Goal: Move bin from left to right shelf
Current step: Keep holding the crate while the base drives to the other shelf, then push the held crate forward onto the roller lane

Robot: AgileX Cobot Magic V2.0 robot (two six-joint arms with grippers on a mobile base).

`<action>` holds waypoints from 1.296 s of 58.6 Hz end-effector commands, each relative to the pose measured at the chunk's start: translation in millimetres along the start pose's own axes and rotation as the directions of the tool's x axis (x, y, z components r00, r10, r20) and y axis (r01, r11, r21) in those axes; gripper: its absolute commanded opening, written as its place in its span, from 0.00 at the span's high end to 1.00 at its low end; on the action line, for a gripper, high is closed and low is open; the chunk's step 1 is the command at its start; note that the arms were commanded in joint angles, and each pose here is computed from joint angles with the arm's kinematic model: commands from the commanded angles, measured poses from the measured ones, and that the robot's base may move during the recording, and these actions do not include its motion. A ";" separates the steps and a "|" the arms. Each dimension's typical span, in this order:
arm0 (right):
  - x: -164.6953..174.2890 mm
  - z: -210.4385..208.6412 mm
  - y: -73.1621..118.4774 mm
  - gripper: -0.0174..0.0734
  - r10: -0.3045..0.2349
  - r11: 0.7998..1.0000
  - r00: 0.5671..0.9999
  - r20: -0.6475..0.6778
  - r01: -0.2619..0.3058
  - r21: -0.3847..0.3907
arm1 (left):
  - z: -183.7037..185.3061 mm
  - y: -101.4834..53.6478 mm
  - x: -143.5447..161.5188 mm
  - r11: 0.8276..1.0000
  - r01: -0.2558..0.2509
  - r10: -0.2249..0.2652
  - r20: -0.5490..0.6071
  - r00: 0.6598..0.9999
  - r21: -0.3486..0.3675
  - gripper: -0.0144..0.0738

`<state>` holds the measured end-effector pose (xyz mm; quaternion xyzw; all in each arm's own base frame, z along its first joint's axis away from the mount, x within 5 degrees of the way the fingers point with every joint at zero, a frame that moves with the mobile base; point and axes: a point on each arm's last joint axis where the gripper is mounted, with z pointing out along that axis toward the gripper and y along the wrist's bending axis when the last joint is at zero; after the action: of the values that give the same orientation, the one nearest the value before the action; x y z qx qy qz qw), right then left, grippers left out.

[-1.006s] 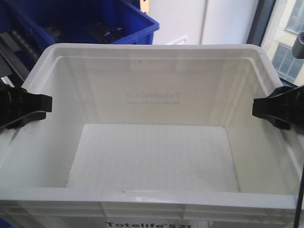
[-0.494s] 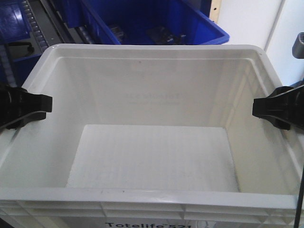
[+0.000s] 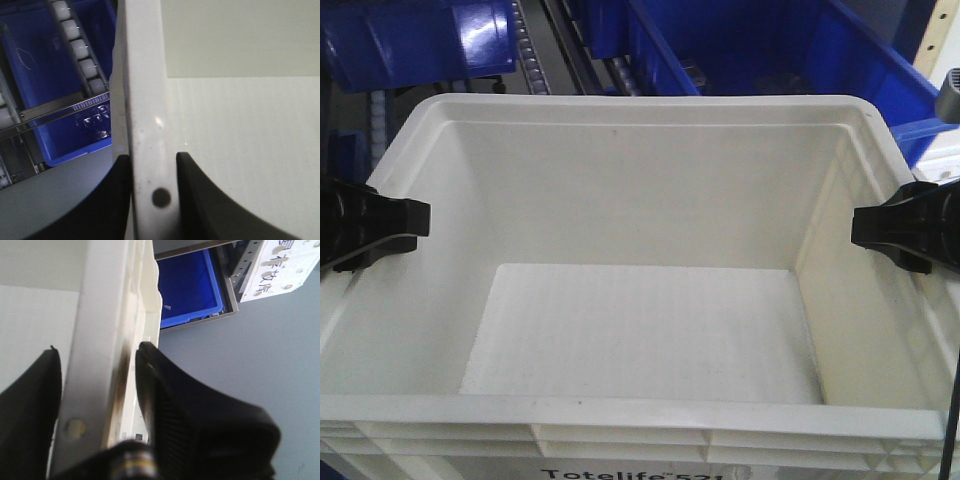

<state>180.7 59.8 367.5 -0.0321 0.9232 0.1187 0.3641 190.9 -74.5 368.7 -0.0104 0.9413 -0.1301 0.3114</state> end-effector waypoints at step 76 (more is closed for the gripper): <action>-17.0 -13.0 -4.1 0.79 -0.047 0.998 0.987 0.153 0.041 0.042 | -22.6 -5.4 -13.4 0.997 -0.055 0.045 0.171 0.984 0.052 0.84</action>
<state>180.7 59.9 367.5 -0.0315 0.9232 0.1193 0.3639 190.8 -74.4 368.6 -0.0089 0.9416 -0.1290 0.3108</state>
